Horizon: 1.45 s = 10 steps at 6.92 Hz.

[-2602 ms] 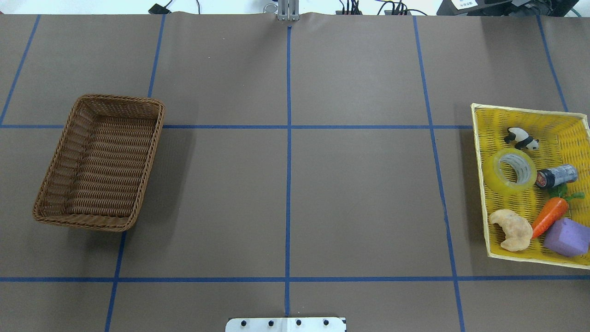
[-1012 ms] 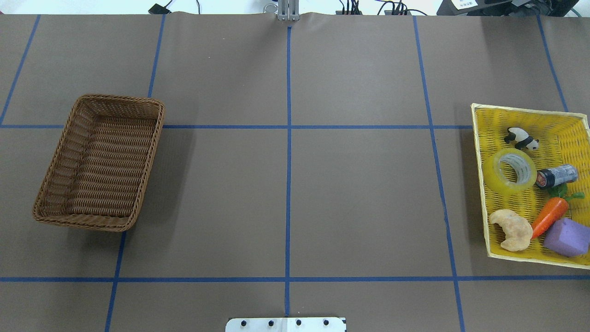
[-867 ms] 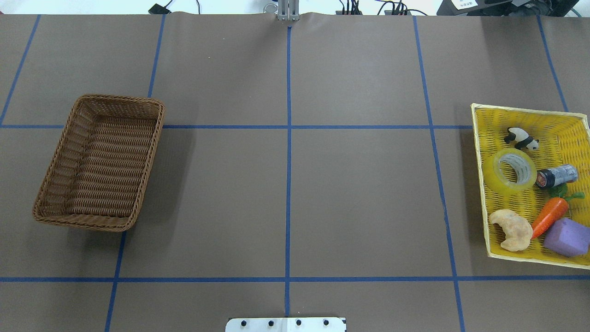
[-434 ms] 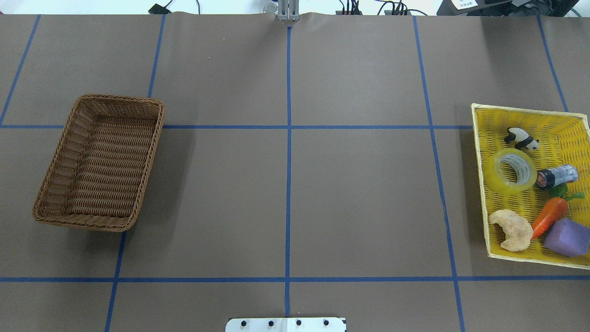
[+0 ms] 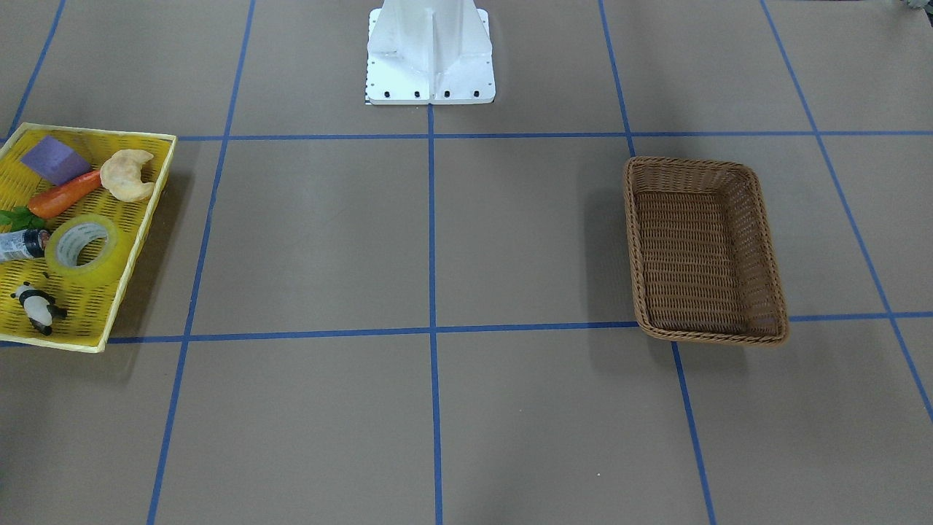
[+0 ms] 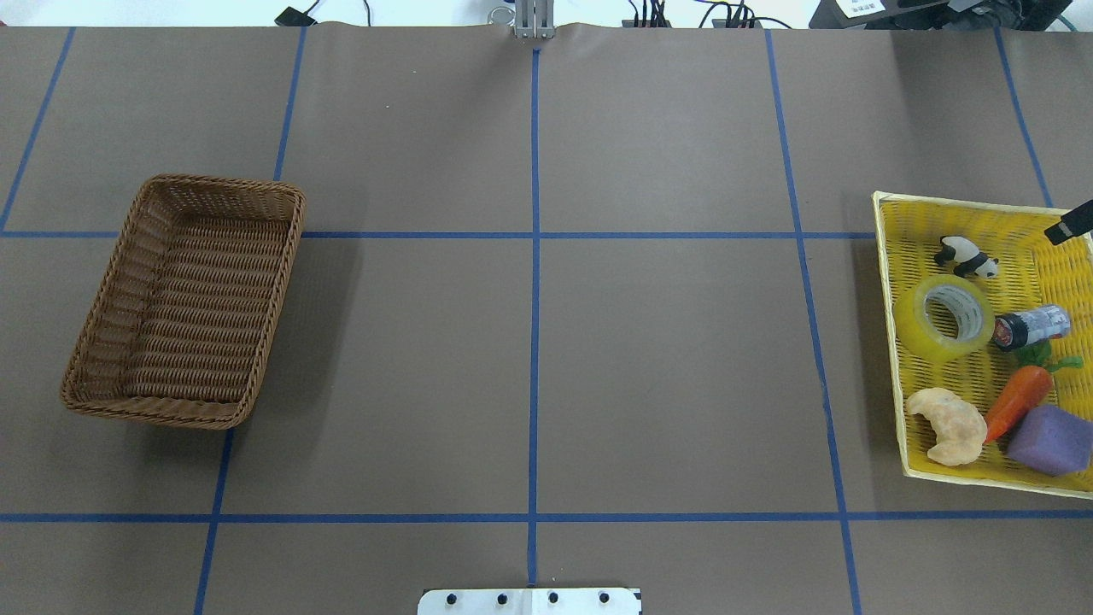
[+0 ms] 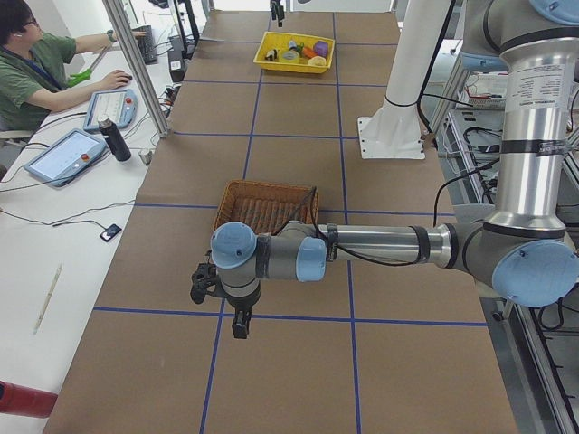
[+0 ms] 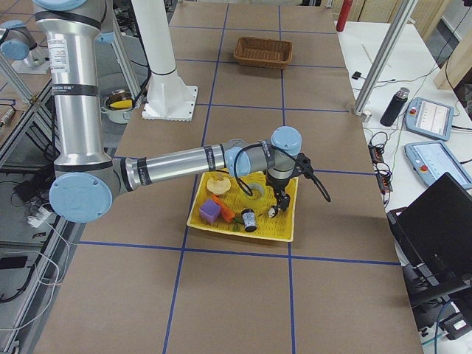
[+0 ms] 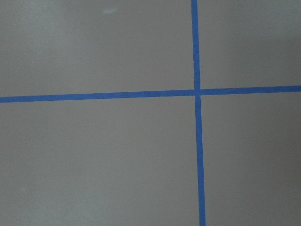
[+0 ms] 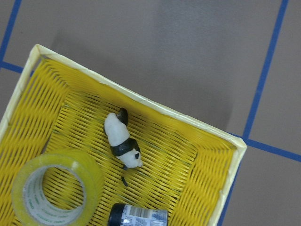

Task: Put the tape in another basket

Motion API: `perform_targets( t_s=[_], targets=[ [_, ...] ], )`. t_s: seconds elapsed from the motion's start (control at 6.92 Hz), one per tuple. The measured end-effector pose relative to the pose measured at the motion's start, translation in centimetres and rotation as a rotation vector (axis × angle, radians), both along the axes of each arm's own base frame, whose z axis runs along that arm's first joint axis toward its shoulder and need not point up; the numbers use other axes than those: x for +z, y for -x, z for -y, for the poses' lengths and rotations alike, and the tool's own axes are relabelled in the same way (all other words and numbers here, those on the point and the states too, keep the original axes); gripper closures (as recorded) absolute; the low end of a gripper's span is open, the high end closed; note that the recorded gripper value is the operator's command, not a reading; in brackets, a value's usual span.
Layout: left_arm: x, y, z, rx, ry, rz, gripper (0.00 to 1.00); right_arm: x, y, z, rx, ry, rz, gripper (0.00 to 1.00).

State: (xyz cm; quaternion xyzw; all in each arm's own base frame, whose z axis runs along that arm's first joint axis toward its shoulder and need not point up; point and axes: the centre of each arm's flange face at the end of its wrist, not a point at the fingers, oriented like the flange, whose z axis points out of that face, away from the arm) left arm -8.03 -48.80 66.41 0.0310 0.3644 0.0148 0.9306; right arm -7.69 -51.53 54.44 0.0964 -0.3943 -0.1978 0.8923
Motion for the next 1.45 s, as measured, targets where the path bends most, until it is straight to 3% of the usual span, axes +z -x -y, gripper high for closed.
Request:
perform_targets(
  t_s=[0.58, 1.45],
  targets=[
    [1.4, 0.0, 0.0, -0.001, -0.011, 0.000, 0.02, -1.2, 8.5, -0.6, -0.169, -0.159, 0.051, 0.00],
    [1.5, 0.0, 0.0, -0.001, -0.009, -0.001, 0.02, 2.3, 12.6, -0.2, -0.332, -0.221, 0.032, 0.00]
  ],
)
